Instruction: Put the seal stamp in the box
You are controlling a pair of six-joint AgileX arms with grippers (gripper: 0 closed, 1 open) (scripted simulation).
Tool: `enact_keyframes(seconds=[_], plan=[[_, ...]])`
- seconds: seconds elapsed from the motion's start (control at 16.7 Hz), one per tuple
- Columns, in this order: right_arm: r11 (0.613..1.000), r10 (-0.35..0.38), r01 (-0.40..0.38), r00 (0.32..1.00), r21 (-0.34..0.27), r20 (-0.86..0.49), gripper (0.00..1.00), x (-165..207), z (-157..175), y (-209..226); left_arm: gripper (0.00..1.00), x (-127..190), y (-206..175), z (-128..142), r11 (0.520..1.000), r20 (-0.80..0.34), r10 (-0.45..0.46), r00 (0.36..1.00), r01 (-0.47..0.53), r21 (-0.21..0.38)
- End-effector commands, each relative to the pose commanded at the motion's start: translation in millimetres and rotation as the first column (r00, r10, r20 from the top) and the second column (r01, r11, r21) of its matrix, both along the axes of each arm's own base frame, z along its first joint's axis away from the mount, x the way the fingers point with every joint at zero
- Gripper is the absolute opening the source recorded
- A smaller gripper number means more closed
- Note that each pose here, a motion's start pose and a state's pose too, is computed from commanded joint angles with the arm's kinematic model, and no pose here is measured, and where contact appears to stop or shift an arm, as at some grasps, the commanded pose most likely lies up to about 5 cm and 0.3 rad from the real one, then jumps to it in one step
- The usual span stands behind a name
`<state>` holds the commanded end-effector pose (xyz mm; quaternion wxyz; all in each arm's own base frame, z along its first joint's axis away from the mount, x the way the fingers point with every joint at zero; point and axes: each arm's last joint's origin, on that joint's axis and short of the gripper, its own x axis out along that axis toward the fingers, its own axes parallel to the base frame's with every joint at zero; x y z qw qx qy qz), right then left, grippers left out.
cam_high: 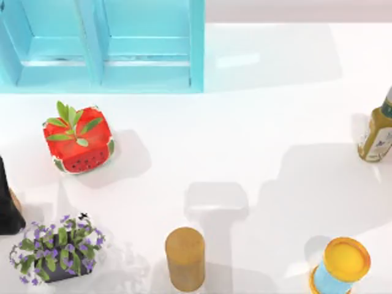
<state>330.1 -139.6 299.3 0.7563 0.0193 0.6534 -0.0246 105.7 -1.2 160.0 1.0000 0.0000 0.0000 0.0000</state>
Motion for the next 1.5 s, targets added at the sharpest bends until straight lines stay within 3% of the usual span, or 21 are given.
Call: enact_keyframes(seconds=[0.24, 0.6, 1.08, 1.38, 1.5], plan=[[0.998, 0.052, -0.051, 0.998, 0.027, -0.041, 0.0, -29.2, -7.6, -11.8, 1.0, 0.0, 0.0, 0.0, 1.0, 0.0, 0.0, 1.0, 0.0, 0.0], [0.998, 0.054, -0.053, 0.998, 0.027, -0.045, 0.0, -28.1, -12.4, -11.5, 1.0, 0.0, 0.0, 0.0, 1.0, 0.0, 0.0, 1.0, 0.0, 0.0], [0.998, 0.053, -0.052, 0.998, 0.026, -0.042, 0.0, -25.7, -69.3, -11.1, 1.0, 0.0, 0.0, 0.0, 1.0, 0.0, 0.0, 1.0, 0.0, 0.0], [0.998, 0.054, -0.052, 0.998, 0.028, -0.043, 0.0, -25.8, -72.8, -11.0, 1.0, 0.0, 0.0, 0.0, 1.0, 0.0, 0.0, 1.0, 0.0, 0.0], [0.998, 0.054, -0.052, 0.998, 0.028, -0.043, 0.15, -25.8, -72.8, -11.0, 1.0, 0.0, 0.0, 0.0, 1.0, 0.0, 0.0, 1.0, 0.0, 0.0]])
